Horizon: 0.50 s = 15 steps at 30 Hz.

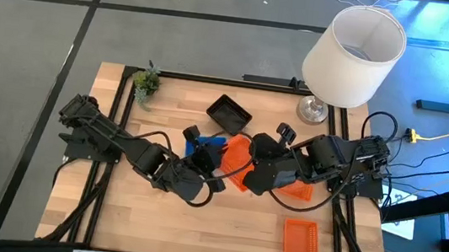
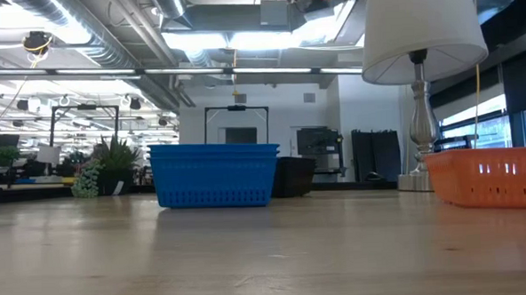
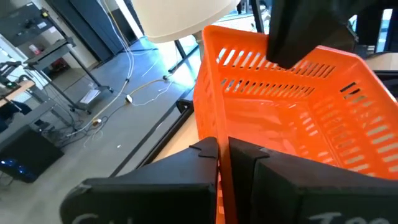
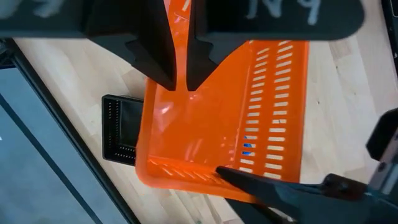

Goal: Stack baskets by color
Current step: Stack the bottom left orange bin on the top orange bin

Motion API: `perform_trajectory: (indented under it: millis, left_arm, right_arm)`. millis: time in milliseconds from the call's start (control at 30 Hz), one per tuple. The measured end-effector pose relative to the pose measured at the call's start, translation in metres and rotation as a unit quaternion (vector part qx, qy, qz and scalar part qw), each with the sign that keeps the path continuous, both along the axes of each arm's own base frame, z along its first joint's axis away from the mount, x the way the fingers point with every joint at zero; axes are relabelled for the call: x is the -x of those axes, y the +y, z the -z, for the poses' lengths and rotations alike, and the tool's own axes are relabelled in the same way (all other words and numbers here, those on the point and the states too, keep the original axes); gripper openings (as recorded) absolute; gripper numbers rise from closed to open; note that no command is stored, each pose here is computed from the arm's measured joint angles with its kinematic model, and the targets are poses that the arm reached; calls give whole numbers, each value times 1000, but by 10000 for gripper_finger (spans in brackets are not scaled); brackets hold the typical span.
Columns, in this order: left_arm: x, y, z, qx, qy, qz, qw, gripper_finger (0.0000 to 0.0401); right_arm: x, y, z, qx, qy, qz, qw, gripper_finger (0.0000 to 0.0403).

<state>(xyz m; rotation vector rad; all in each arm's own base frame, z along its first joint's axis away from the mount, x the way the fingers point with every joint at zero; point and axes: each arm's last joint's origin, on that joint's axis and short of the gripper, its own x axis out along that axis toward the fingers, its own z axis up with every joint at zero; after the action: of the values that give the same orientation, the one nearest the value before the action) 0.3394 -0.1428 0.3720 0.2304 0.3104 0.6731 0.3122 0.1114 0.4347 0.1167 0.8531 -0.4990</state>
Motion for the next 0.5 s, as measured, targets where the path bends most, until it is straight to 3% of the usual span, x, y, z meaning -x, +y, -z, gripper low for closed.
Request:
perform_trajectory:
  millis: [500]
  left_arm:
    - [0, 2, 5, 22, 23, 26, 999, 0]
  right_arm:
    - [0, 0, 1, -15, 13, -20, 1000, 43]
